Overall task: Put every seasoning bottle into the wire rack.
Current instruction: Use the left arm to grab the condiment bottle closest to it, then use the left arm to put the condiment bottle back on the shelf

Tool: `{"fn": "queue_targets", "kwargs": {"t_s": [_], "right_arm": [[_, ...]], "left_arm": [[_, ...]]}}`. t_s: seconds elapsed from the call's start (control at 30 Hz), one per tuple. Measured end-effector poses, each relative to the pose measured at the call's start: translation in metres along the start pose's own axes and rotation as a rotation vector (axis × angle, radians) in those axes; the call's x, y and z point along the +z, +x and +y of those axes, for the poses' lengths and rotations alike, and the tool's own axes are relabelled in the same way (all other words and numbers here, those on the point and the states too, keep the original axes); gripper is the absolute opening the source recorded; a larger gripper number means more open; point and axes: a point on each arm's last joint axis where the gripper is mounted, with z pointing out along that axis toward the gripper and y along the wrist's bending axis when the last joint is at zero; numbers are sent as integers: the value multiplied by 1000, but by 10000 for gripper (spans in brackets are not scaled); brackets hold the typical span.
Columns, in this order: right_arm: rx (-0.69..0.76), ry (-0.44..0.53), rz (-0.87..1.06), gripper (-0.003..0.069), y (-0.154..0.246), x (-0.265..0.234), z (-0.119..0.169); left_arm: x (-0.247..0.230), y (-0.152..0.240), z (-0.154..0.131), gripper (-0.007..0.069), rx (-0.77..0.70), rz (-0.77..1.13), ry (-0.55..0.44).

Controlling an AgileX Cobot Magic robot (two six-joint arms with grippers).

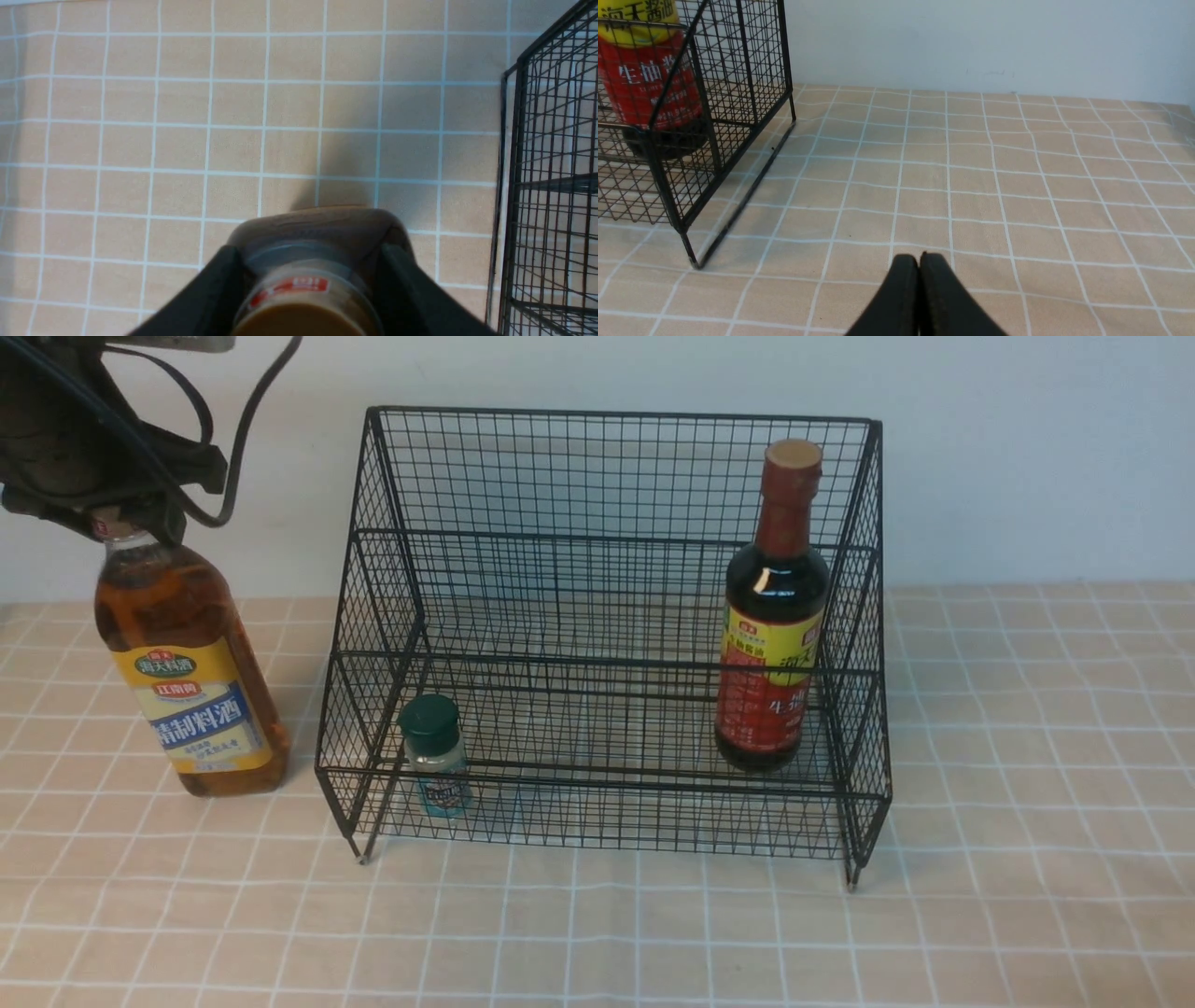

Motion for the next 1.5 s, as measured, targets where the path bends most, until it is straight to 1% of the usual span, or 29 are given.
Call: {"fn": "queue_targets", "kwargs": {"t_s": [0.33,0.43,0.67,0.97,1.1,1.23,1.3,1.4,1.5], "right_arm": [[-1,0,0,-12,0,0,0],[-1,0,0,-12,0,0,0],[-9,0,0,-12,0,0,0],[-16,0,0,-12,0,0,0],[-16,0,0,-12,0,0,0],[-16,0,0,-12,0,0,0],[-16,0,0,-12,0,0,0],[-18,0,0,-12,0,0,0],[-18,0,0,-12,0,0,0]], "left_arm": [[-12,0,0,315,0,34,-2],[-30,-4,4,314,7,11,-25],[-78,-10,10,314,-12,-83,-30],[-98,-7,12,314,-22,-126,-20],[-129,-12,11,314,-45,-227,36],[-147,-14,9,314,-58,-284,82],[-164,-16,6,314,-70,-339,143],[-174,-17,1,314,-79,-375,214],[-177,-18,-5,314,-75,-392,255]]}}
